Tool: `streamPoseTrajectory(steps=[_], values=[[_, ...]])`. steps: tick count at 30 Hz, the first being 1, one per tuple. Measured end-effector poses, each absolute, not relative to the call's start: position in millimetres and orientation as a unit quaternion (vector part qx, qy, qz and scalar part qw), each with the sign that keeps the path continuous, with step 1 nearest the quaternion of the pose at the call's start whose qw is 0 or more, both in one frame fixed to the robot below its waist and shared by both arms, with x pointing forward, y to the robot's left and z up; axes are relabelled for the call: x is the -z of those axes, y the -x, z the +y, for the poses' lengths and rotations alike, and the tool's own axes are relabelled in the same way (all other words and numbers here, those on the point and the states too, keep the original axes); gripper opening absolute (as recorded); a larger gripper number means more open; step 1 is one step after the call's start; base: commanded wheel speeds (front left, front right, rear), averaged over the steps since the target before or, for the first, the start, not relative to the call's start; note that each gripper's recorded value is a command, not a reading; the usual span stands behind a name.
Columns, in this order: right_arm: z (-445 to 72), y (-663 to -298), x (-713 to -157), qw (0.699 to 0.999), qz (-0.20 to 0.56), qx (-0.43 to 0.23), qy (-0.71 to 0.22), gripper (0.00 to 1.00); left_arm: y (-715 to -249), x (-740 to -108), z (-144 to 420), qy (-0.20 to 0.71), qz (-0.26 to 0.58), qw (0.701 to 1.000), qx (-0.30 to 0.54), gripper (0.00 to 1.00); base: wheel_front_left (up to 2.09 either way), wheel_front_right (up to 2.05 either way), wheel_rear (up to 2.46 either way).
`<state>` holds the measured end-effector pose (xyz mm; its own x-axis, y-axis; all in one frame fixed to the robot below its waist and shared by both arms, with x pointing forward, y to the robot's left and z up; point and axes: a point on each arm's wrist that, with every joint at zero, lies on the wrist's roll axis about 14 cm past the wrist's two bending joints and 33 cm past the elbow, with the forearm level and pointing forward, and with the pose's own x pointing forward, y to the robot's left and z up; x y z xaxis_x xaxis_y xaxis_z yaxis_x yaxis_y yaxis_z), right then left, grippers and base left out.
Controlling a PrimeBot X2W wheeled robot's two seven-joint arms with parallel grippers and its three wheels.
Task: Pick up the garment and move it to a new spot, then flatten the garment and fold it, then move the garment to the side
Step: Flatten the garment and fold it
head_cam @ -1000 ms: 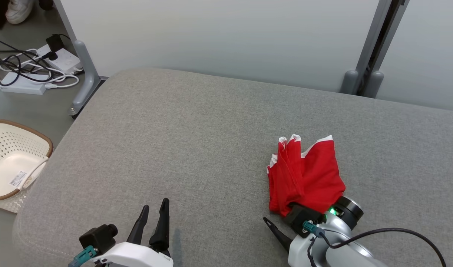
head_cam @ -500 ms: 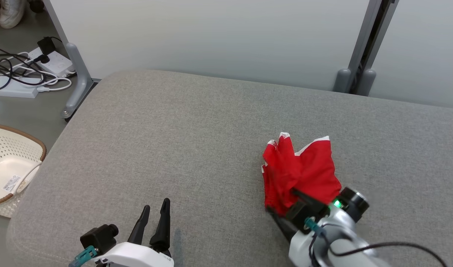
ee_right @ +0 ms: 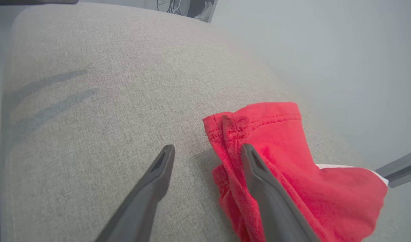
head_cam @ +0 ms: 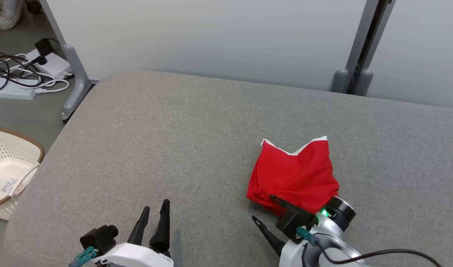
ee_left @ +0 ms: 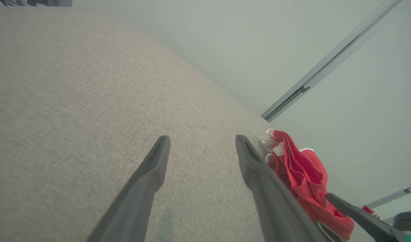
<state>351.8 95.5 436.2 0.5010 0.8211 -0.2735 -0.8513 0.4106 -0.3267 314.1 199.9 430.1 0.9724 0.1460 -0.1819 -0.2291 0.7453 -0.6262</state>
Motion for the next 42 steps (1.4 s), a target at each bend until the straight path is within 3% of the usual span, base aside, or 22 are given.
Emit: streamPoseTrajectory(steps=[6, 15, 29, 40, 41, 42], values=[[75.1, -383.4, -473.8, 0.899, 0.025, -0.428, 0.083, 1.00, -318.9, -434.5, 198.3, 0.339, 0.055, 0.934, -0.093, 1.00, 0.00, 0.00, 0.00], [-26.8, -432.1, -506.3, 0.962, -0.005, -0.272, -0.024, 1.00, -334.4, -457.9, 188.2, 0.349, 0.022, 0.935, -0.058, 1.00, 0.00, 0.00, 0.00], [-109.2, -430.0, -507.9, 0.987, -0.032, -0.160, -0.006, 1.00, -355.4, -485.8, 179.9, 0.274, -0.014, 0.961, -0.015, 1.00, 0.00, 0.00, 0.00], [-112.8, -426.0, -497.2, 0.990, -0.021, -0.140, -0.023, 1.00, -354.9, -479.0, 174.4, 0.254, -0.001, 0.967, -0.007, 1.00, 0.00, 0.00, 0.00], [-111.2, -426.4, -496.5, 0.989, -0.020, -0.143, -0.023, 0.38, -354.7, -478.1, 174.2, 0.254, 0.000, 0.967, -0.007, 1.00, 0.00, 0.00, 0.00], [-107.3, -426.2, -493.9, 0.988, -0.016, -0.149, -0.021, 0.38, -354.4, -477.2, 173.6, 0.253, 0.002, 0.967, -0.006, 1.00, 0.00, 0.00, 0.00]])
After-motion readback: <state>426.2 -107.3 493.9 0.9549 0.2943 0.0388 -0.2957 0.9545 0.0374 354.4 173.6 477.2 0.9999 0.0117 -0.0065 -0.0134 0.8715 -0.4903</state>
